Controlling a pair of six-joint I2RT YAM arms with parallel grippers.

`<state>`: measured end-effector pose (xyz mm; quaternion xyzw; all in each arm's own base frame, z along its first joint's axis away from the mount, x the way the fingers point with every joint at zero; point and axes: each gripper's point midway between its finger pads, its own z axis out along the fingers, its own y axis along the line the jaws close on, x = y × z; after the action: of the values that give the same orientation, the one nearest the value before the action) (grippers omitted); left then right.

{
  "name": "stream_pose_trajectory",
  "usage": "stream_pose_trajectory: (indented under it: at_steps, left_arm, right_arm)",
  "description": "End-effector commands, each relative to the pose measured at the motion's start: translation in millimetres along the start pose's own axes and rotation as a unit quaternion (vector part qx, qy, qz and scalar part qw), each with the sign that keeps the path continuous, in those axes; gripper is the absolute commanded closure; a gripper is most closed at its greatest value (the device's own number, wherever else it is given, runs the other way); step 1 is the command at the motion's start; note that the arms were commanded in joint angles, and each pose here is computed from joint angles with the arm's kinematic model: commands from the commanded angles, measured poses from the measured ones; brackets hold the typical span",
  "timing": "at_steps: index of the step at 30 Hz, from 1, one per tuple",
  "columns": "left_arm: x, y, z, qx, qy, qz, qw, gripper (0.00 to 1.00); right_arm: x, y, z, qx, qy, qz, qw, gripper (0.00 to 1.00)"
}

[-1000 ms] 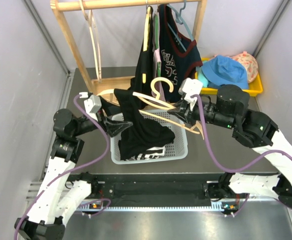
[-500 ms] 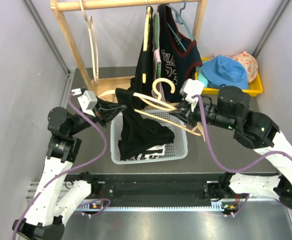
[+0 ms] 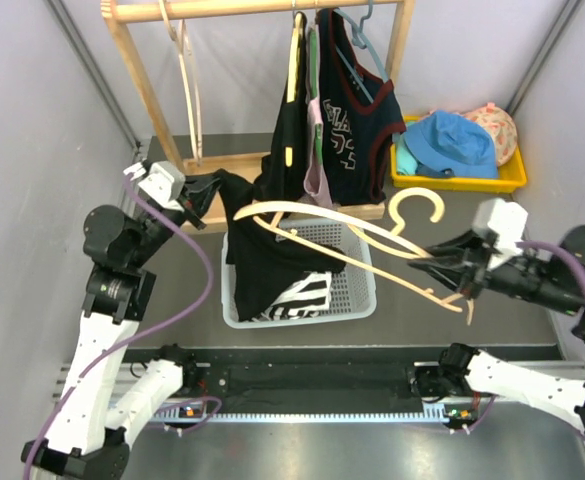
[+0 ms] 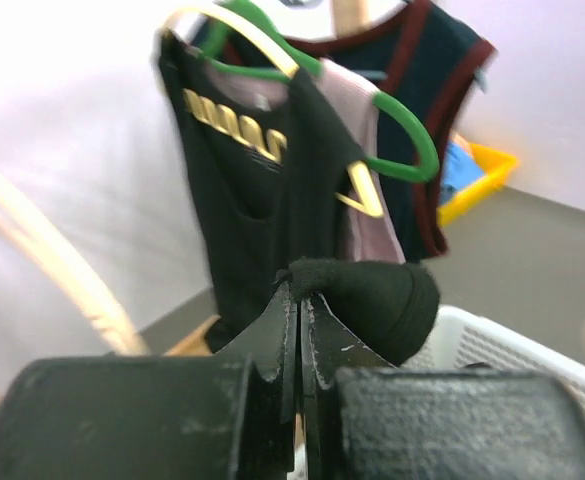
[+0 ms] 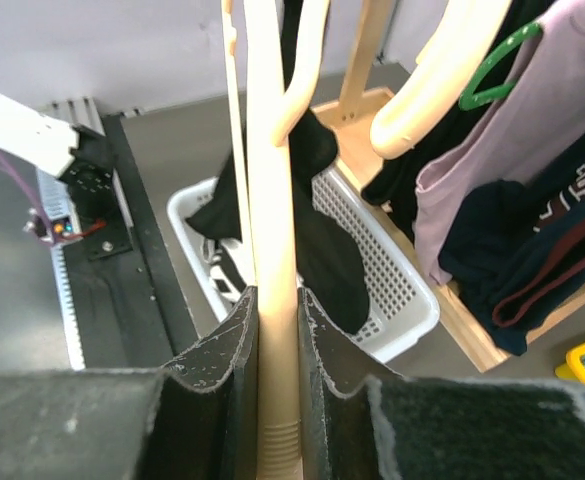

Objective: Remove the tank top from the hanger

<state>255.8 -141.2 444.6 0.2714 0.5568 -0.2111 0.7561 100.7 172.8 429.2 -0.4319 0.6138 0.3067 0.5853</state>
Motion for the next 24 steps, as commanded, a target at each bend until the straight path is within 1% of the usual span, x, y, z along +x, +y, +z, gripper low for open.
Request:
stream_pose_trajectory:
  at_steps: [1, 2, 5, 6, 8, 9, 10, 11, 12, 13, 14, 15, 16, 17, 18, 19, 20, 21, 22, 23, 24]
  left_arm:
    - [4.1, -26.0, 6.7, 0.08, 0.009, -0.033, 0.996, 1.0]
    - [6.4, -35.5, 7.7, 0.107, 0.012, -0.051, 0.993, 1.0]
    - [9.3, -51.8, 7.8, 0.153, 0.017, -0.077, 0.985, 1.0]
    - [9.4, -66.7, 4.1, 0.194, 0.019, -0.086, 0.977, 1.0]
    - [23.1, -84.5, -2.1, 0.236, 0.05, -0.128, 0.962, 1.0]
    - [26.0, -99.6, -8.7, 0.27, 0.06, -0.142, 0.95, 1.0]
    - [36.1, -107.4, -14.8, 0.279, 0.074, -0.161, 0.944, 0.97]
    - [44.7, -113.3, -19.3, 0.286, 0.085, -0.173, 0.939, 0.89]
    - [60.9, -121.2, -24.9, 0.291, 0.103, -0.189, 0.932, 0.87]
    - [68.1, -122.6, -28.1, 0.284, 0.11, -0.183, 0.935, 0.84]
    - [76.1, -128.8, -31.2, 0.286, 0.122, -0.181, 0.933, 0.59]
    - [98.8, -133.5, -39.1, 0.278, 0.159, -0.195, 0.927, 0.58]
    - [111.0, -128.8, -39.7, 0.258, 0.169, -0.174, 0.935, 0.59]
    - [124.0, -130.1, -43.2, 0.252, 0.187, -0.168, 0.935, 0.6]
    - [147.5, -128.3, -49.8, 0.234, 0.222, -0.168, 0.931, 0.61]
    - [166.1, -117.4, -50.2, 0.204, 0.246, -0.142, 0.937, 0.61]
    - [178.2, -113.6, -52.5, 0.193, 0.264, -0.131, 0.936, 0.62]
    - [192.1, -111.0, -55.8, 0.184, 0.285, -0.124, 0.932, 0.56]
    - [210.7, -111.2, -63.3, 0.191, 0.318, -0.11, 0.922, 0.52]
    - [223.0, -109.8, -67.7, 0.189, 0.339, -0.095, 0.917, 0.51]
    - [237.1, -110.0, -73.5, 0.189, 0.361, -0.087, 0.909, 0.48]
  right_arm:
    - [-23.4, 13.9, -30.8, -0.027, -0.044, 0.002, 0.999, 1.0]
    - [-29.0, 13.6, -34.9, -0.025, -0.054, -0.002, 0.998, 1.0]
    - [-38.6, 7.1, -40.7, -0.006, -0.072, -0.008, 0.997, 1.0]
    - [-40.5, -1.6, -40.8, 0.018, -0.076, -0.008, 0.997, 1.0]
    - [-50.3, -12.3, -42.5, 0.048, -0.101, -0.011, 0.994, 1.0]
    - [-53.1, -23.1, -43.1, 0.078, -0.107, -0.009, 0.991, 1.0]
    - [-54.9, -28.2, -42.6, 0.092, -0.112, -0.008, 0.989, 1.0]
    - [-53.6, -33.7, -39.8, 0.107, -0.111, -0.007, 0.988, 1.0]
    - [-56.0, -40.7, -37.8, 0.124, -0.115, -0.007, 0.986, 1.0]
    - [-55.2, -41.9, -34.6, 0.126, -0.112, -0.007, 0.986, 1.0]
    - [-53.8, -42.1, -31.3, 0.125, -0.108, -0.008, 0.986, 1.0]
    - [-51.7, -40.9, -24.6, 0.119, -0.101, -0.008, 0.988, 1.0]
    - [-51.5, -40.6, -22.1, 0.117, -0.098, -0.006, 0.988, 1.0]
    - [-50.2, -39.9, -19.7, 0.114, -0.095, -0.006, 0.989, 1.0]
    - [-49.1, -39.2, -17.1, 0.111, -0.092, -0.003, 0.99, 1.0]
    - [-49.1, -39.3, -16.2, 0.111, -0.092, -0.003, 0.99, 1.0]
    - [-48.7, -38.7, -15.9, 0.109, -0.092, -0.003, 0.99, 1.0]
    - [-49.2, -38.3, -16.1, 0.109, -0.094, -0.001, 0.99, 1.0]
    - [-50.2, -38.2, -16.9, 0.109, -0.097, 0.0, 0.989, 1.0]
    - [-49.3, -38.3, -16.8, 0.11, -0.096, 0.001, 0.989, 1.0]
    - [-50.3, -37.4, -17.9, 0.107, -0.098, 0.001, 0.989, 1.0]
